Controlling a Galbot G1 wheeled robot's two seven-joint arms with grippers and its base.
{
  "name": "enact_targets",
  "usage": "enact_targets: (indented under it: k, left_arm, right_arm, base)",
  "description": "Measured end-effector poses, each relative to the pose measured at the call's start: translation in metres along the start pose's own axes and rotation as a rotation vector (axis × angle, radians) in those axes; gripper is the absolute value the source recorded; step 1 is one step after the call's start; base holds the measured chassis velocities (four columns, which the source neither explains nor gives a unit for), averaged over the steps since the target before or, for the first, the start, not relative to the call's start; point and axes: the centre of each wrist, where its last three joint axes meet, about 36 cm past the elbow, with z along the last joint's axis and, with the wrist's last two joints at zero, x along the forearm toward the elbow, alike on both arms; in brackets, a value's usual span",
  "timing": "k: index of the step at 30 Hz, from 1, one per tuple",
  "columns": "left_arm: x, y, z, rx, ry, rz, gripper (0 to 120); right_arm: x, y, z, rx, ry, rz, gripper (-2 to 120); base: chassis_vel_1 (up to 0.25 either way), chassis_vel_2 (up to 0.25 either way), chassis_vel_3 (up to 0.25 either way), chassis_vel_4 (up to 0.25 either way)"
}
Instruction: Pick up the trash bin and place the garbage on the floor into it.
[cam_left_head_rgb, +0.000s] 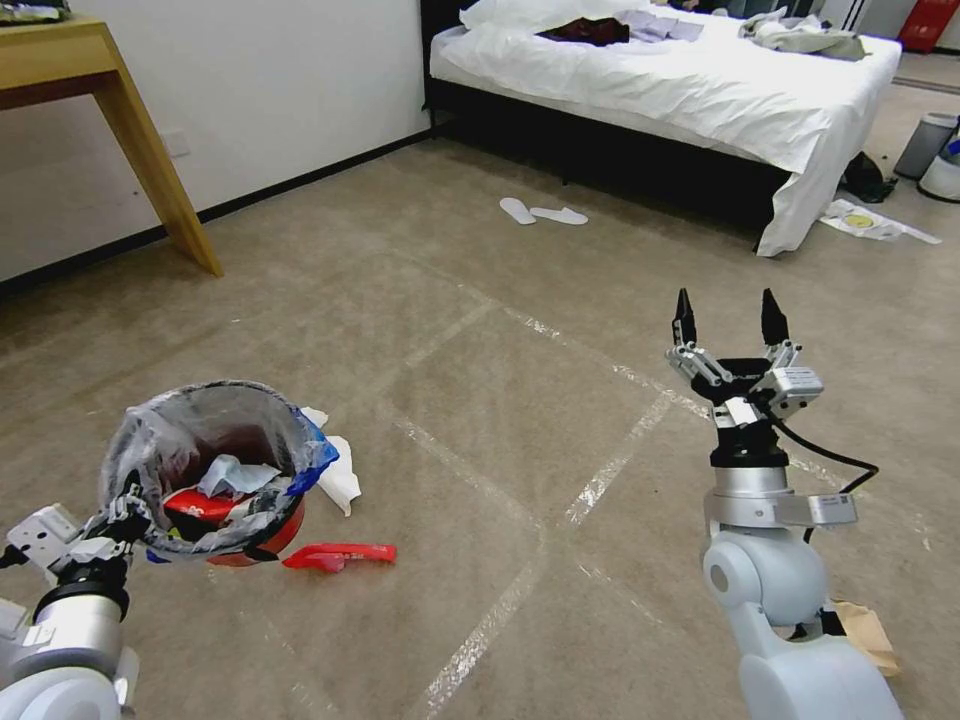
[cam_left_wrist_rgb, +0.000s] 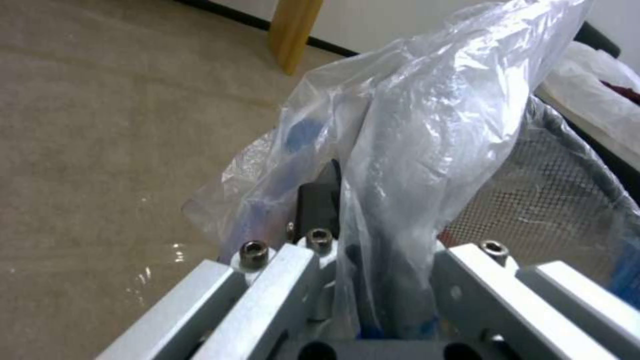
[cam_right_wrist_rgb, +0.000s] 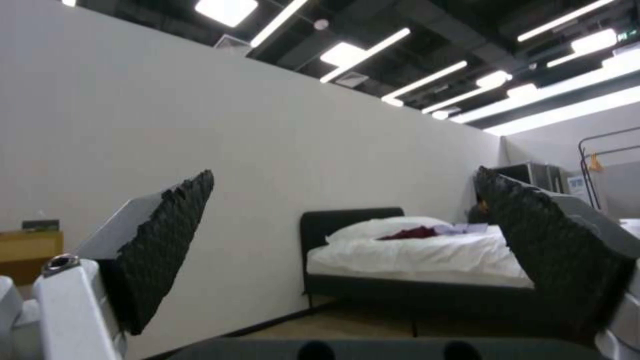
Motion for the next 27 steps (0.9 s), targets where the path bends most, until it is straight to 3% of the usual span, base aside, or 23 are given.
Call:
enact_targets:
  k: [27]
  left_arm:
    - [-0.011,0.004,0.006,0.012,0.003,-0.015,4]
  right_arm:
    - [-0.001,0.010,0.022,-0.011,0.018,-0.031,100]
  base:
    - [0.000,0.000,0.000,0.000]
